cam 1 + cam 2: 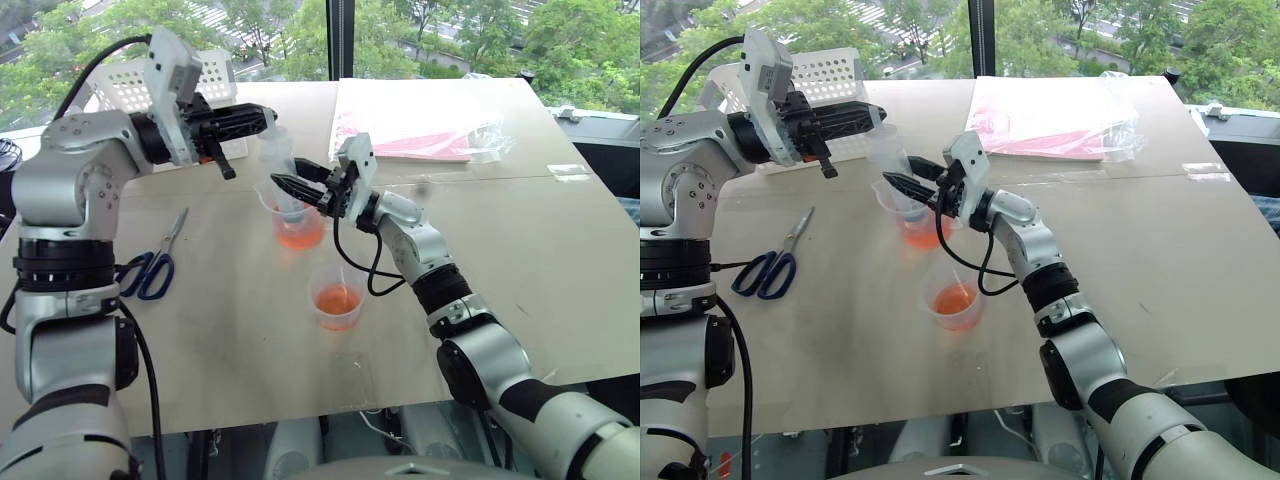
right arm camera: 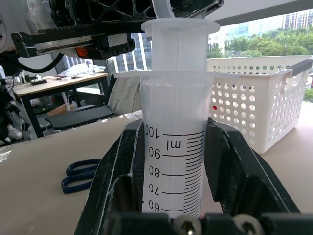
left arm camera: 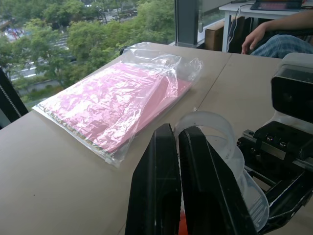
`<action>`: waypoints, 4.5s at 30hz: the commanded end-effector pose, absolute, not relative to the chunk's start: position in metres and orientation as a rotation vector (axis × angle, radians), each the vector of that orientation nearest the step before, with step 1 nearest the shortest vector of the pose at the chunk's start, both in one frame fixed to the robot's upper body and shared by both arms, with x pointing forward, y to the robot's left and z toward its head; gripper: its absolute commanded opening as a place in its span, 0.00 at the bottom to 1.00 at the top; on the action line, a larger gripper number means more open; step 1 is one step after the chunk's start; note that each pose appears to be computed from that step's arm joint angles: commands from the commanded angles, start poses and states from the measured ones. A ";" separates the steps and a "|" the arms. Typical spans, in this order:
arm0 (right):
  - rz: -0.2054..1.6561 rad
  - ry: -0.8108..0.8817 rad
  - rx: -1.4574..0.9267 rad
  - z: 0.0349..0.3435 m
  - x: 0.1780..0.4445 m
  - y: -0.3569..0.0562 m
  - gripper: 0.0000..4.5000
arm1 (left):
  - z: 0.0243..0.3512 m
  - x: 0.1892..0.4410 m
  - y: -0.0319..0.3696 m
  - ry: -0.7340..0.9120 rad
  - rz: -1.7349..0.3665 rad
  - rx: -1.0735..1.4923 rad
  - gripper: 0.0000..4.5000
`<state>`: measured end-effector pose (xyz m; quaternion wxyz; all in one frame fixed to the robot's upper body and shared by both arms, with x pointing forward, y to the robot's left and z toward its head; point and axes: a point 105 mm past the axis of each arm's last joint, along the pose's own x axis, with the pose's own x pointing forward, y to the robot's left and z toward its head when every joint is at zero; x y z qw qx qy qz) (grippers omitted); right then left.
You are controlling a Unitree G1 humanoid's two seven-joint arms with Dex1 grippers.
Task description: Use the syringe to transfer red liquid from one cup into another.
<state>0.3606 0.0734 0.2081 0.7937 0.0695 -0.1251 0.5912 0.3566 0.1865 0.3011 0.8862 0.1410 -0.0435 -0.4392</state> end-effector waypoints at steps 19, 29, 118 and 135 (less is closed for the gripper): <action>1.273 -0.386 0.222 0.270 0.365 0.081 0.30 | 0.319 0.307 0.240 -0.175 -0.719 0.122 0.81; 1.228 -0.453 0.281 0.295 0.373 0.061 0.30 | 0.305 0.272 0.243 -0.261 -0.632 0.024 0.83; 1.582 -0.360 0.136 0.231 0.253 -0.009 0.29 | 0.237 0.252 0.102 0.043 -1.402 0.343 0.00; 1.562 -0.399 0.176 0.251 0.249 -0.014 0.29 | 0.285 0.246 0.123 -0.143 -1.319 0.136 0.24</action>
